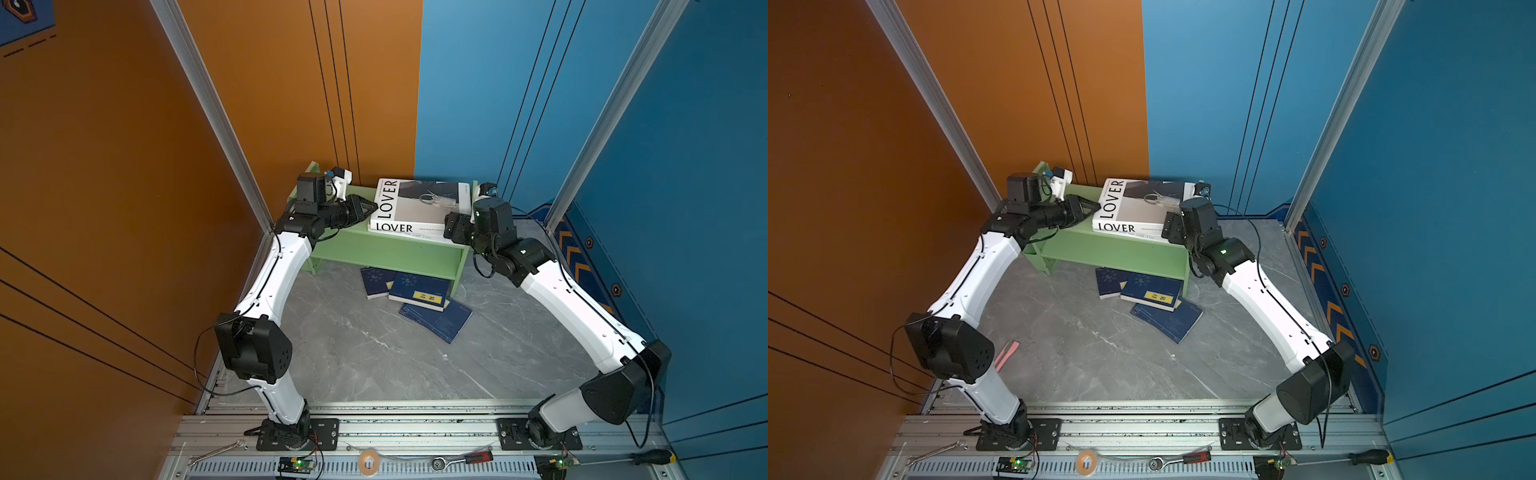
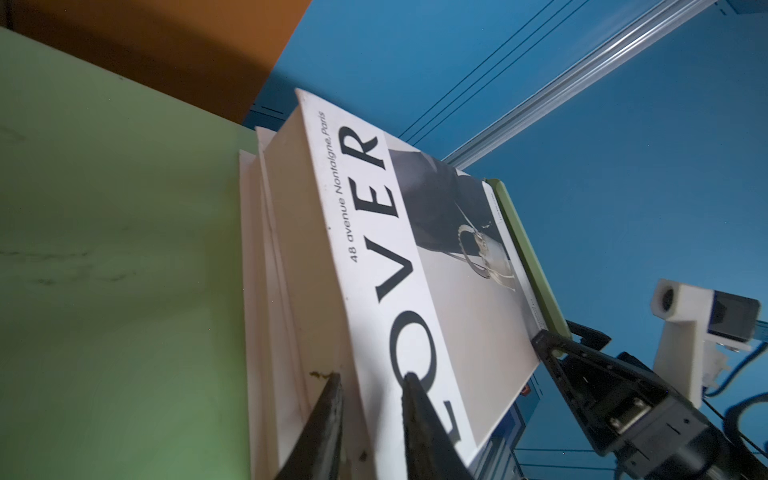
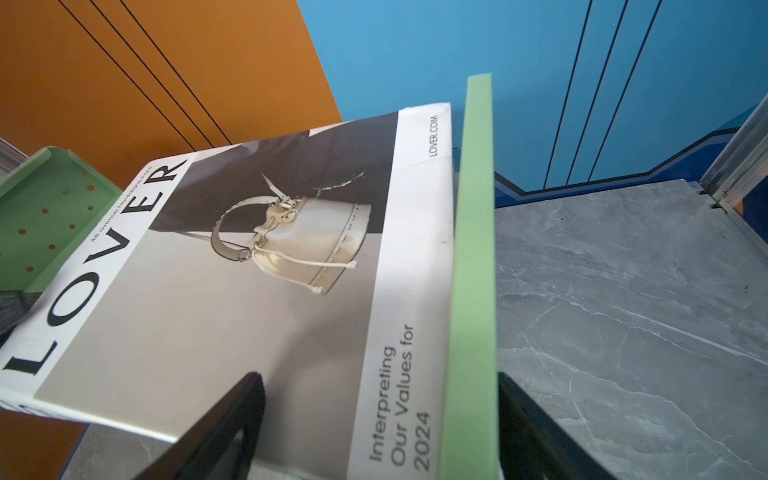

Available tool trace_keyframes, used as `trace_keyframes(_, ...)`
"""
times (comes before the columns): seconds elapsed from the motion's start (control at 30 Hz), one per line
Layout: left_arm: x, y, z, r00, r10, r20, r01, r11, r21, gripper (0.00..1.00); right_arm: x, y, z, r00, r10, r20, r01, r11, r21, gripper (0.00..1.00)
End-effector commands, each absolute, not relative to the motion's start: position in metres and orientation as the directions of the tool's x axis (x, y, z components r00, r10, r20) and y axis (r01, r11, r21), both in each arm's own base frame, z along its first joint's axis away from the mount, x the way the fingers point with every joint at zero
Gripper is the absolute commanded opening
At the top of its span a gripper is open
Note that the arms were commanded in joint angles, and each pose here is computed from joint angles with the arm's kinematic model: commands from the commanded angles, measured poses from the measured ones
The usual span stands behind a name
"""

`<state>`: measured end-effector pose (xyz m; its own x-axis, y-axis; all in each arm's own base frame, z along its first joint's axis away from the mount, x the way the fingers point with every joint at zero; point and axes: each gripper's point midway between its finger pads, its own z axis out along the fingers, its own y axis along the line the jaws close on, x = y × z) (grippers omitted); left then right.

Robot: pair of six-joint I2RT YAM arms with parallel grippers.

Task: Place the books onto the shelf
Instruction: 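Push the LOVER box edges with both grippers to align it on the portfolio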

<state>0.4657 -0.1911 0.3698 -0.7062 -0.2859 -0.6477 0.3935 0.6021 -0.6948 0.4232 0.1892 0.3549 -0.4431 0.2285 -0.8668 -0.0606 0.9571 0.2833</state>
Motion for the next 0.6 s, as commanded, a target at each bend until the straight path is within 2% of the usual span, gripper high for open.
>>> trace_keyframes(0.0,0.453,-0.21,0.39,-0.699,-0.229,-0.677,0.491,0.535,-0.687,0.28,0.421,0.205,0.336,-0.496,0.155,-0.854,-0.12,0.962,0.245,0.84)
trace_keyframes(0.3,0.453,-0.226,0.391,-0.719,-0.211,-0.662,0.51,0.487,-0.709,0.27,0.418,0.216,0.335,-0.506,0.127,-0.853,-0.169,0.956,0.242,0.82)
trace_keyframes(0.43,0.452,-0.234,0.394,-0.725,-0.202,-0.659,0.522,0.463,-0.716,0.19,0.416,0.218,0.334,-0.509,0.116,-0.853,-0.177,0.956,0.235,0.81)
trace_keyframes(0.57,0.45,-0.24,0.397,-0.726,-0.193,-0.66,0.534,0.448,-0.718,0.17,0.416,0.217,0.333,-0.51,0.112,-0.853,-0.177,0.957,0.232,0.82)
